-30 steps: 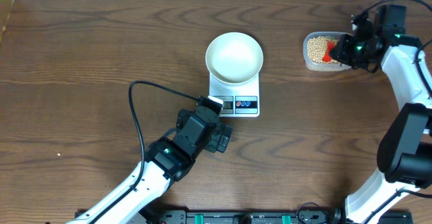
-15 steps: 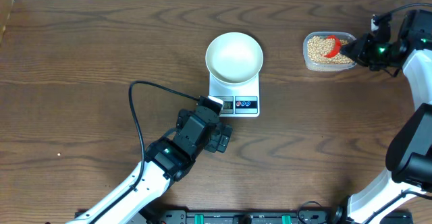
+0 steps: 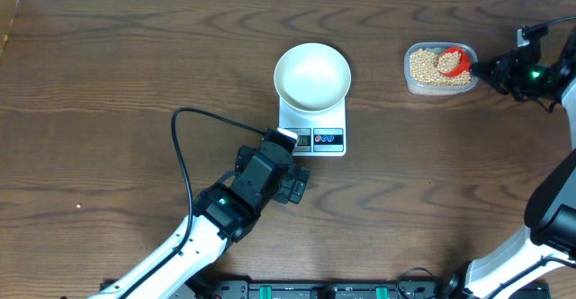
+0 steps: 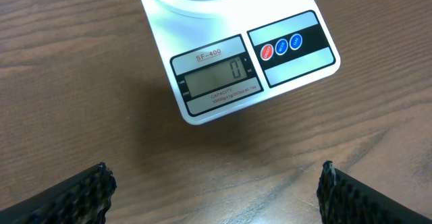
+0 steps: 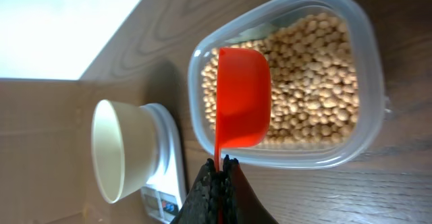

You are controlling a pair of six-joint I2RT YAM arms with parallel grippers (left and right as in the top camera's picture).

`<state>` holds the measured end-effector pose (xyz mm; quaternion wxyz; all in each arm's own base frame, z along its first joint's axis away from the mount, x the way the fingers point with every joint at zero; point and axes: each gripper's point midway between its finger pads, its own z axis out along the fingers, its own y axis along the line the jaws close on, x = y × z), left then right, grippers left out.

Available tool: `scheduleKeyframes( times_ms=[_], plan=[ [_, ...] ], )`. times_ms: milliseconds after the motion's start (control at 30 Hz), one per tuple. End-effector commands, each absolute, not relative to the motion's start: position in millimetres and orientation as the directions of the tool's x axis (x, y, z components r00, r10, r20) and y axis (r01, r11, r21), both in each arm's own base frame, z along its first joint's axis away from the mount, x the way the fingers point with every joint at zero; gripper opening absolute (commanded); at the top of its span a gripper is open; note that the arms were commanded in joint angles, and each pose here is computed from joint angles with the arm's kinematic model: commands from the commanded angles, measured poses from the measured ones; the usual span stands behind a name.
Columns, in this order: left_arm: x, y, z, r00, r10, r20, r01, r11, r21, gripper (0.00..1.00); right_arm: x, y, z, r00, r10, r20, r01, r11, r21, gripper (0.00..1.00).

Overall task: Scoop item into bowl and weigh 50g on scale
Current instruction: 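Lower the red scoop into the soybean tub with the right gripper, then lift the filled scoop and carry it left over the beige bowl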

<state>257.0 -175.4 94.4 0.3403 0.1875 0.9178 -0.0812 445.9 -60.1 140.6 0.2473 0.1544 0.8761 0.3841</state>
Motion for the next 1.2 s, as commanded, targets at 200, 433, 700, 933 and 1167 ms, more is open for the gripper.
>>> scheduleKeyframes(
  times_ms=[200,433,700,933,1167],
  plan=[
    [255,-174,93,-0.696,0.296,-0.654,0.404,0.915,-0.016,0.98,443,-58,162,-0.825,0.461,-0.328,-0.016,0.561,0.828,0.01],
    [255,-174,93,-0.696,0.296,-0.654,0.404,0.915,-0.016,0.98,442,-51,178,-0.823,0.458,-0.337,-0.081,0.491,0.867,0.01],
    [255,-174,93,-0.696,0.296,-0.654,0.404,0.915,-0.016,0.98,445,-10,190,-0.853,0.383,-0.355,-0.177,0.428,0.886,0.01],
    [255,-174,93,-0.696,0.296,-0.654,0.404,0.915,-0.016,0.98,447,41,192,-0.879,0.277,-0.387,-0.255,0.413,0.874,0.01],
    [255,-174,93,-0.696,0.296,-0.654,0.404,0.915,-0.016,0.98,448,99,197,-0.888,0.171,-0.426,-0.337,0.386,0.859,0.01]
  ],
)
